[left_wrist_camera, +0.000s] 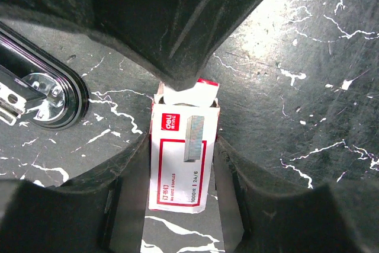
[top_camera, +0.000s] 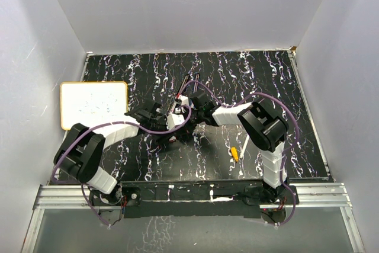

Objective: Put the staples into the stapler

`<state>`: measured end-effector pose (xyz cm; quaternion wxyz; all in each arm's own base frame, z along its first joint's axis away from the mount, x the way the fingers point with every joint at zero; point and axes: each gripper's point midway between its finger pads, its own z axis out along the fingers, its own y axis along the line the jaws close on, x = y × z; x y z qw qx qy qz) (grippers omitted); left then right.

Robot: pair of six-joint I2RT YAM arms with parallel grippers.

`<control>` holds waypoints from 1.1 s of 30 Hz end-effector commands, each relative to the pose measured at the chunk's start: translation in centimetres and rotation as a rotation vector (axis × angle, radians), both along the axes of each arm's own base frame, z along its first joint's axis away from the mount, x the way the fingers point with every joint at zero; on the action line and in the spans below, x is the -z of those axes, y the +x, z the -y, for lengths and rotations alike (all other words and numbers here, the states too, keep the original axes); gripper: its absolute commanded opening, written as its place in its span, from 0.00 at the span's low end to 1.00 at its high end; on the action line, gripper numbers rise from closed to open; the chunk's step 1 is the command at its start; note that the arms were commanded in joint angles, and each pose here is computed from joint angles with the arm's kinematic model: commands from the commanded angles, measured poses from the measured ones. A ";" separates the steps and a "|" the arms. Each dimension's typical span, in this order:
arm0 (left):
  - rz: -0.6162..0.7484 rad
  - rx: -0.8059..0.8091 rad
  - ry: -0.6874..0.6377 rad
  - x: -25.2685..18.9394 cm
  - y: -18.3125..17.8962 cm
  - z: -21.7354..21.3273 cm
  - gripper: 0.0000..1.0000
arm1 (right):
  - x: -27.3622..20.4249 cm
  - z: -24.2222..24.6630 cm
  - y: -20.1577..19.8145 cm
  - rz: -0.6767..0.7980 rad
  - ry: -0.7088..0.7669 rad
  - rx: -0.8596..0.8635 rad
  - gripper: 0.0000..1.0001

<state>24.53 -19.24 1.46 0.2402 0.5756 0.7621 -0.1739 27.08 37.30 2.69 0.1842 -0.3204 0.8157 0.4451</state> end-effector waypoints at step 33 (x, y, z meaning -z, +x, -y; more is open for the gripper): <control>-0.020 -0.076 -0.047 -2.8 -1.7 -0.8 0.91 | -4.7 2.1 0.4 0.166 0.198 -0.126 0.54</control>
